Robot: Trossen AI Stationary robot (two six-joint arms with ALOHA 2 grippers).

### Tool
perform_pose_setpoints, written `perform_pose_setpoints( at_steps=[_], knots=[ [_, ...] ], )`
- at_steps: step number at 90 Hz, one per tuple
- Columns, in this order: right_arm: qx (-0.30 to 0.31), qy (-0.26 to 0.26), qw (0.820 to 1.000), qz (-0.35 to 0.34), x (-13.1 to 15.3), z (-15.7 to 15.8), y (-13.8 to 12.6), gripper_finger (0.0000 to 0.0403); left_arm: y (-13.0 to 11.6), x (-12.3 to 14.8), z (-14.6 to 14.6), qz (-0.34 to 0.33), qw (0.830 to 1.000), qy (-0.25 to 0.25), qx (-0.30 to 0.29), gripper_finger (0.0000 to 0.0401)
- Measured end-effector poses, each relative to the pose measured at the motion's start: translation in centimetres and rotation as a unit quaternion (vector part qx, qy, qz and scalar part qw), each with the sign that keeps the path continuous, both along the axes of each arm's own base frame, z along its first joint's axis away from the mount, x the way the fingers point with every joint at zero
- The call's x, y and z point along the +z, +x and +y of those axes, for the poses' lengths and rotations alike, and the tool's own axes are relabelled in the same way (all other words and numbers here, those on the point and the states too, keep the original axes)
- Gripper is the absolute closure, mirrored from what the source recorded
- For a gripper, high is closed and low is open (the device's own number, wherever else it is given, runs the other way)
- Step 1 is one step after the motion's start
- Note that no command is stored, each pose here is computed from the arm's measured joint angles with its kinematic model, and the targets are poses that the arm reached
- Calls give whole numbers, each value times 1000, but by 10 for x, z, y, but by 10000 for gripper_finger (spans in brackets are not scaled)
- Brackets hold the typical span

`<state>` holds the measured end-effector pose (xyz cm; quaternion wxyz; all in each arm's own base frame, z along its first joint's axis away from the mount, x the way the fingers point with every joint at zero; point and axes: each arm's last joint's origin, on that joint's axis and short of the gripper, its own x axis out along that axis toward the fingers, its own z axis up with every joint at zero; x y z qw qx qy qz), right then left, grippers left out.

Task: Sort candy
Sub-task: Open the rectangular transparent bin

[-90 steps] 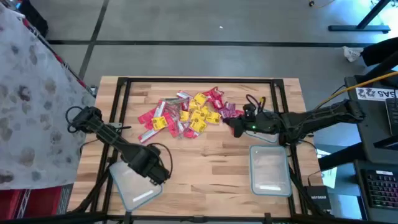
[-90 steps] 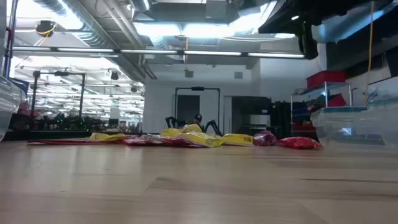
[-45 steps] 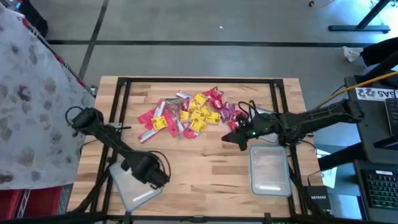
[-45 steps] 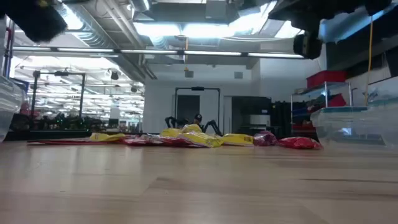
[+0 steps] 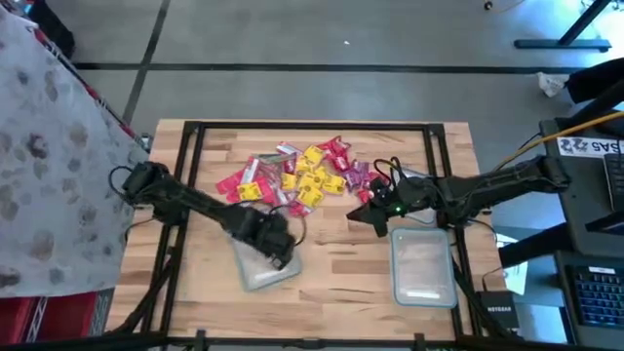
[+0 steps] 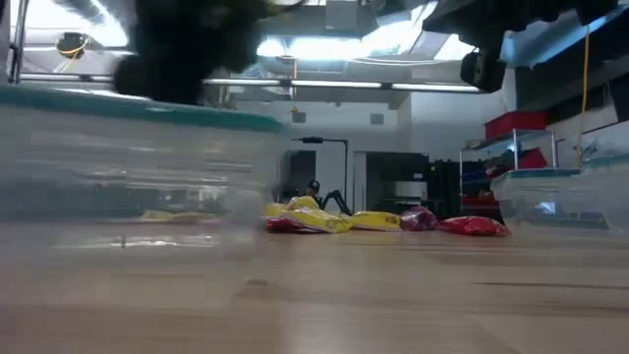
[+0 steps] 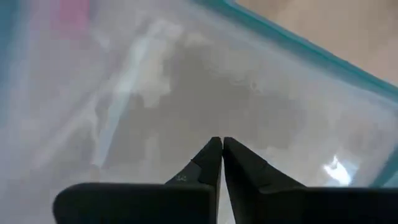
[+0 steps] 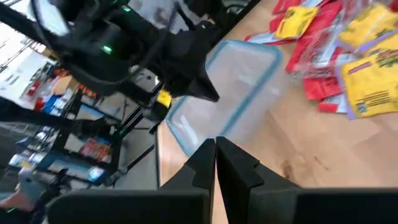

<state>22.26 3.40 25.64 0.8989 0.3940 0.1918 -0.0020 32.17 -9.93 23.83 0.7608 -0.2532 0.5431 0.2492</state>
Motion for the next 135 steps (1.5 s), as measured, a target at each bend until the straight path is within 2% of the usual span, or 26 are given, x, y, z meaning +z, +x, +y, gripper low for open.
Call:
perform_pose_setpoints(
  at_steps=[6,12,19,29,38,44,56,60,65,77,87,97,106,117,126,135],
  knots=[
    [-17,-18,1000,4,-2,-1,2,402,4,16,3,-23,999,13,-19,401],
    [-39,-29,999,11,-7,-3,6,402,2,20,5,-7,999,32,-36,401],
    [-64,-35,997,35,-17,-7,14,402,-6,18,9,34,997,61,-37,401],
    [-85,-11,993,81,-32,-6,34,402,-22,7,20,112,987,120,-6,401],
    [-101,-7,987,126,-42,-3,61,402,-24,-9,25,131,977,154,-65,401],
    [-122,-11,975,186,-52,-1,76,402,-25,-17,27,138,972,155,-111,401],
    [-158,7,931,329,-74,2,102,402,-24,-29,26,130,965,153,-168,401],
    [-148,22,922,356,-78,8,111,402,-24,-31,26,128,963,156,-181,401],
    [-121,36,921,369,-81,18,124,402,-23,-33,26,119,960,163,-194,401],
    [-64,51,932,353,-78,53,152,402,-17,-33,33,110,952,194,-210,401],
    [-24,53,947,315,-70,77,169,402,-15,-31,46,109,952,219,-185,401],
    [19,38,955,295,-60,90,171,402,-19,-19,53,101,957,221,-162,401],
    [60,7,957,284,-45,98,161,402,-22,2,53,66,963,212,-151,401],
    [88,-56,955,276,-31,99,143,402,-27,26,41,11,974,181,-134,401],
    [113,-93,946,291,-40,96,128,402,-36,33,31,-8,984,144,-106,401],
    [131,-110,938,302,-57,92,115,402,-49,31,22,29,993,102,-57,401]
  ],
)
